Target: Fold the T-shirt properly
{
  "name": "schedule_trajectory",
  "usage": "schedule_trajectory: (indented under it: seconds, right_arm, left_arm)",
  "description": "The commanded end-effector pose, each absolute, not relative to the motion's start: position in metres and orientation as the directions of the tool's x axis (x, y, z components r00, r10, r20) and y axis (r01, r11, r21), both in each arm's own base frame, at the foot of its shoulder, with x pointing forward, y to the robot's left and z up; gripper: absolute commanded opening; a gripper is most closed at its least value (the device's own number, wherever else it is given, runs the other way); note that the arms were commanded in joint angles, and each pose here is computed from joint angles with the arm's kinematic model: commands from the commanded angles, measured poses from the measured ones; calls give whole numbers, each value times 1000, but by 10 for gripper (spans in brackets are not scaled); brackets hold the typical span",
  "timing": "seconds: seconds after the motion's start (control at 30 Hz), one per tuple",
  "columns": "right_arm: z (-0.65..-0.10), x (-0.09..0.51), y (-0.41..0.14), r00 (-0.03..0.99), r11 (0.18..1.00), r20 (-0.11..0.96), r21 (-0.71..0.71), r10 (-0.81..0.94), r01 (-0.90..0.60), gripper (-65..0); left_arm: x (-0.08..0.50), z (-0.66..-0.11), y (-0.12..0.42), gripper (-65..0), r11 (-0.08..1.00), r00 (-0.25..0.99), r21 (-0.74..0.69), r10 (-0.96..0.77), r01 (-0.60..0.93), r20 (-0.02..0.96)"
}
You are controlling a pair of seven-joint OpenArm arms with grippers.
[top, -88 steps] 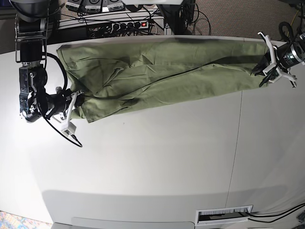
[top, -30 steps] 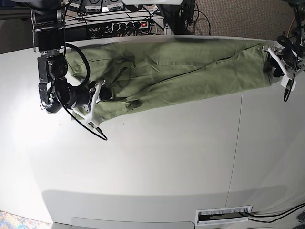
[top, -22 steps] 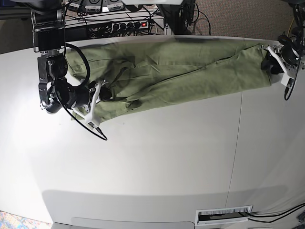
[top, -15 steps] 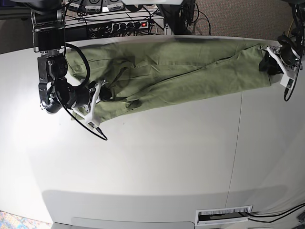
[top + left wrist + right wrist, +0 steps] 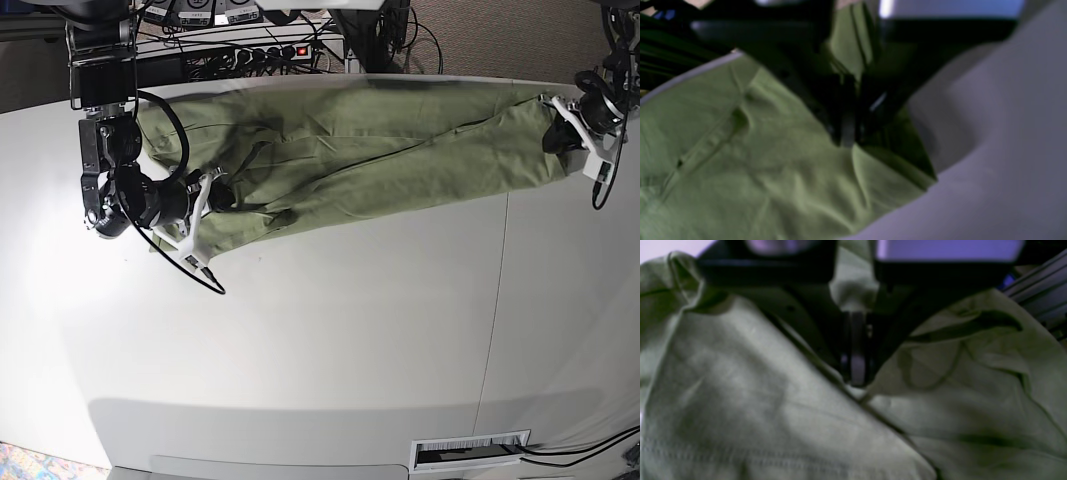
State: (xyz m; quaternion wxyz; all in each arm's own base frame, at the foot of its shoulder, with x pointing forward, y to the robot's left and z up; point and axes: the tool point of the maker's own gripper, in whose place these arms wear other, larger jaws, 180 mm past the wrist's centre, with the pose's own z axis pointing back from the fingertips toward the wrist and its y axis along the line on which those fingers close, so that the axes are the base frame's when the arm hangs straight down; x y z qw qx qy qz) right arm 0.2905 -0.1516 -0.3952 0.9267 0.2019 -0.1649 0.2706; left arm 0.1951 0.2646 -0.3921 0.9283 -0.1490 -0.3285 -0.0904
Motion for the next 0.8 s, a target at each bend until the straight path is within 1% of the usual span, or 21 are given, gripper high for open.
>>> schedule_trajectory:
  seconds: [0.0,0.07,0.17,0.33,0.43,0.57,0.73,0.77]
  right_arm:
    - [-387,299,-157,787,777,435,257,437,-574,-650]
    - [-387,299,-157,787,777,435,258,437,-574,-650]
    - [-386,300,-156,785,776,441,259,434,-575,-650]
    - [-386,305,-158,777,785,459,233,431,-574,-650]
    - [-386,305,-157,776,785,461,234,430,-574,-650]
    - [-386,305,-158,777,785,458,231,433,-574,-650]
    - [-387,305,-158,777,786,457,231,433,-574,-650]
    - [-387,305,-158,777,786,456,231,433,-574,-650]
  left_arm:
    - [207,-376,264,-650,927,726,-206,-94,313,681]
    - [211,-368,251,-650,895,698,-239,-105,377,709]
    - [219,-353,237,-650,860,662,-284,-80,423,745]
    - [225,-329,214,-650,814,612,-282,-111,508,783]
    - [221,-332,213,-650,813,612,-231,-184,534,769]
    - [222,-346,232,-650,868,650,-157,-222,471,727]
    - [220,-361,257,-650,906,688,-57,-277,420,671]
    - [219,-365,264,-638,913,701,-28,-292,406,650]
